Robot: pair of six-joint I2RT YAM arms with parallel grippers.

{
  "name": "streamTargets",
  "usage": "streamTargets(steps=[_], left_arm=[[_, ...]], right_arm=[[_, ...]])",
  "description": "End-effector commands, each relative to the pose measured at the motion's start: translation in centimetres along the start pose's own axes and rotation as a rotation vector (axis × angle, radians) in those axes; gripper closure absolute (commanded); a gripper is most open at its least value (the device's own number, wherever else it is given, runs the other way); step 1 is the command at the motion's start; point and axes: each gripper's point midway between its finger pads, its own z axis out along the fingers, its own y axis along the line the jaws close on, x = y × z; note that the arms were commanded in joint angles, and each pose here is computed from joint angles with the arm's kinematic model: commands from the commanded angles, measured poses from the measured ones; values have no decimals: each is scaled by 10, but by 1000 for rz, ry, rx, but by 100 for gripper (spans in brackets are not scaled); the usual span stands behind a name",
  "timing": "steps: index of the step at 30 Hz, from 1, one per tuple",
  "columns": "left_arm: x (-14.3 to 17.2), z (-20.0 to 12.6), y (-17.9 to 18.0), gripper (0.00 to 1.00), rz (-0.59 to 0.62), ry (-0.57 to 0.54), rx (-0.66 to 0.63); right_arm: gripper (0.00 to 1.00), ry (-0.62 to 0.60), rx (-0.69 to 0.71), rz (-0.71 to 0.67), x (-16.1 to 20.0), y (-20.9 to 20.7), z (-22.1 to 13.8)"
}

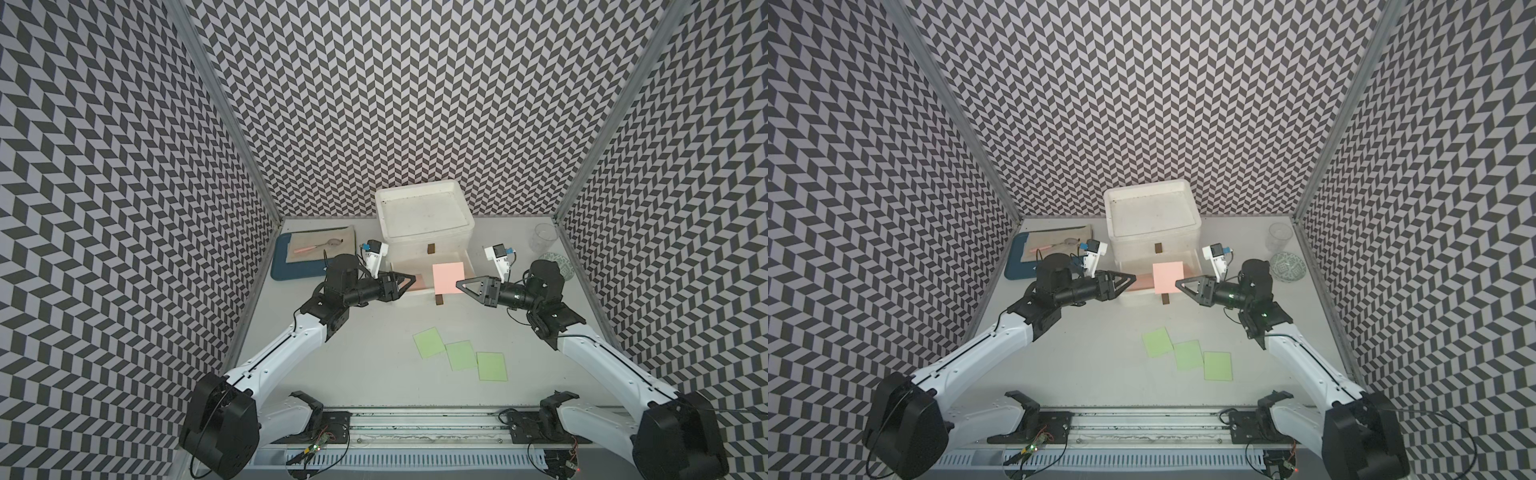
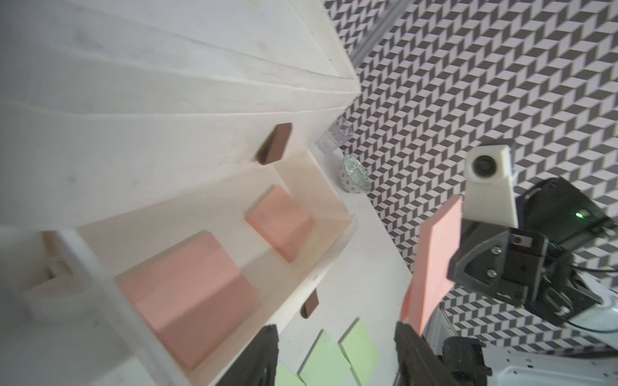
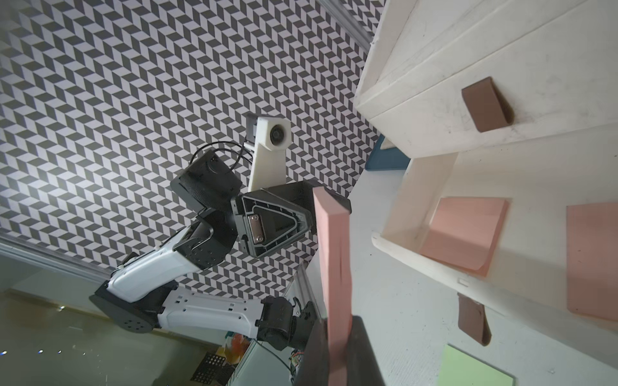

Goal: Please put the sticky notes in the drawer by color
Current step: Place the sticky notes in the drawer.

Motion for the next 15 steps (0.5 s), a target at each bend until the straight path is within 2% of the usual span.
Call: streamTargets(steps=[1,6,11,15], left_arm=[[-5,-9,38,39,67,-75,-205],[-3,-20,64,39,81,-170,-315],[8,-34,76,39,137,-246,-346],[21,-48,88,39,177,-297,-386]], right_arm=[[100,-116,53,-13,-27,-9,6],[100,-166,139,-33,-42,-17,31],[100,-195,194,-61,-43,-16,63],[100,-156,239,-69,-33,-28,85]])
